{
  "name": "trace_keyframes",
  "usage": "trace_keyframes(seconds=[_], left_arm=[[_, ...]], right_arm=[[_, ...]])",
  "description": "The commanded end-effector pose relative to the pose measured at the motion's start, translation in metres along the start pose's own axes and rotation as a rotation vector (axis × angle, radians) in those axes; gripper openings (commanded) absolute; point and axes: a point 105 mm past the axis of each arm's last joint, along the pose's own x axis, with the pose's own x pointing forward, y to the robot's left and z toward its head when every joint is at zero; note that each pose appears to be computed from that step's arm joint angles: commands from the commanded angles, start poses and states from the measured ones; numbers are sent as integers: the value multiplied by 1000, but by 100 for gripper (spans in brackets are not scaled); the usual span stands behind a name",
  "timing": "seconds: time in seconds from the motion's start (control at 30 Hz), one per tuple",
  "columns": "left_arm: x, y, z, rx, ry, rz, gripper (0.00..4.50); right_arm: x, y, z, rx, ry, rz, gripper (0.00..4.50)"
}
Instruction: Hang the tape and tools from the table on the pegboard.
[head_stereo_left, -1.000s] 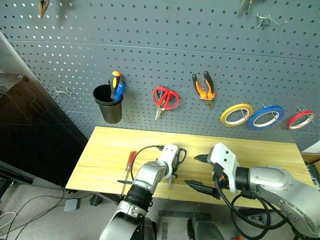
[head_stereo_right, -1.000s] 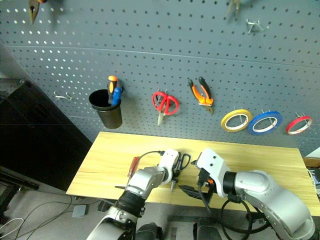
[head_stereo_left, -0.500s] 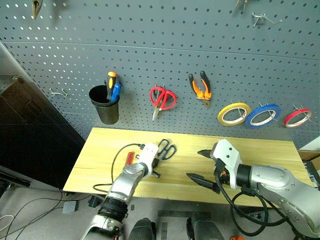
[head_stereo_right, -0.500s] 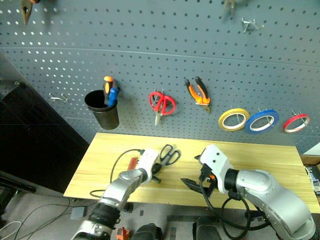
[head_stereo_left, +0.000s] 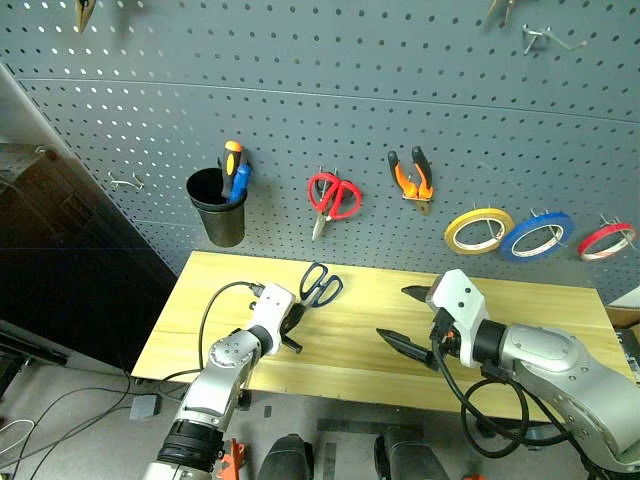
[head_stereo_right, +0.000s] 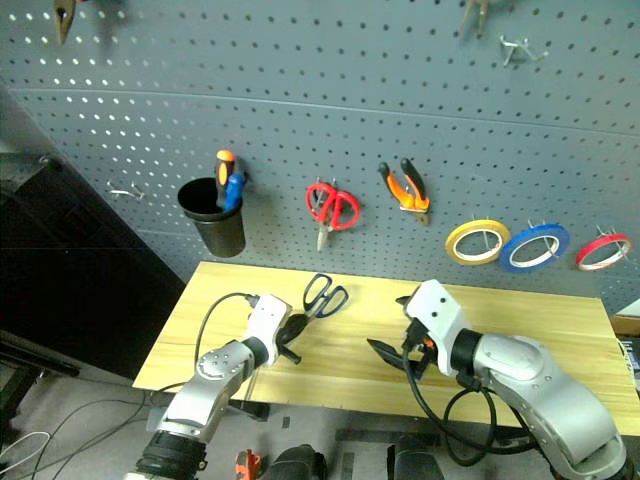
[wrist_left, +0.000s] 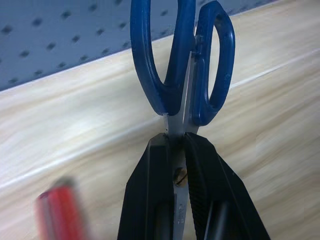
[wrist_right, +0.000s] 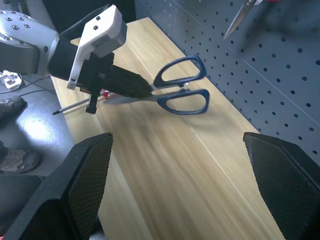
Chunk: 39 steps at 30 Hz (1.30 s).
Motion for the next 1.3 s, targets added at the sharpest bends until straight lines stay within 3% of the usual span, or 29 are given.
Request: trace_keyframes(seconds=[0.03,0.23,0.37,0.57,1.0,1.3], left_arm=[[-4,-1,33,17,-137,-32,13],[-42,15,48,131,-279,-37,12],[-68,13,71,212,-391,-54,12],[-89,11,111,328,-553,-24,12],[-56,7,146,258,-650,-26,12],[-40,14,146,176,-615,-6,11]], right_arm=[[-1,0,10,-50,-38,-2,450],[-5,-5,20,-115,-102,-71,450],[-16,-9,34,-92,-191,-73,450],[-23,-15,37,-92,-212,-89,450],[-16,-17,57,-157,-260,-92,450],[-16,-14,79,-205,-314,-81,450]])
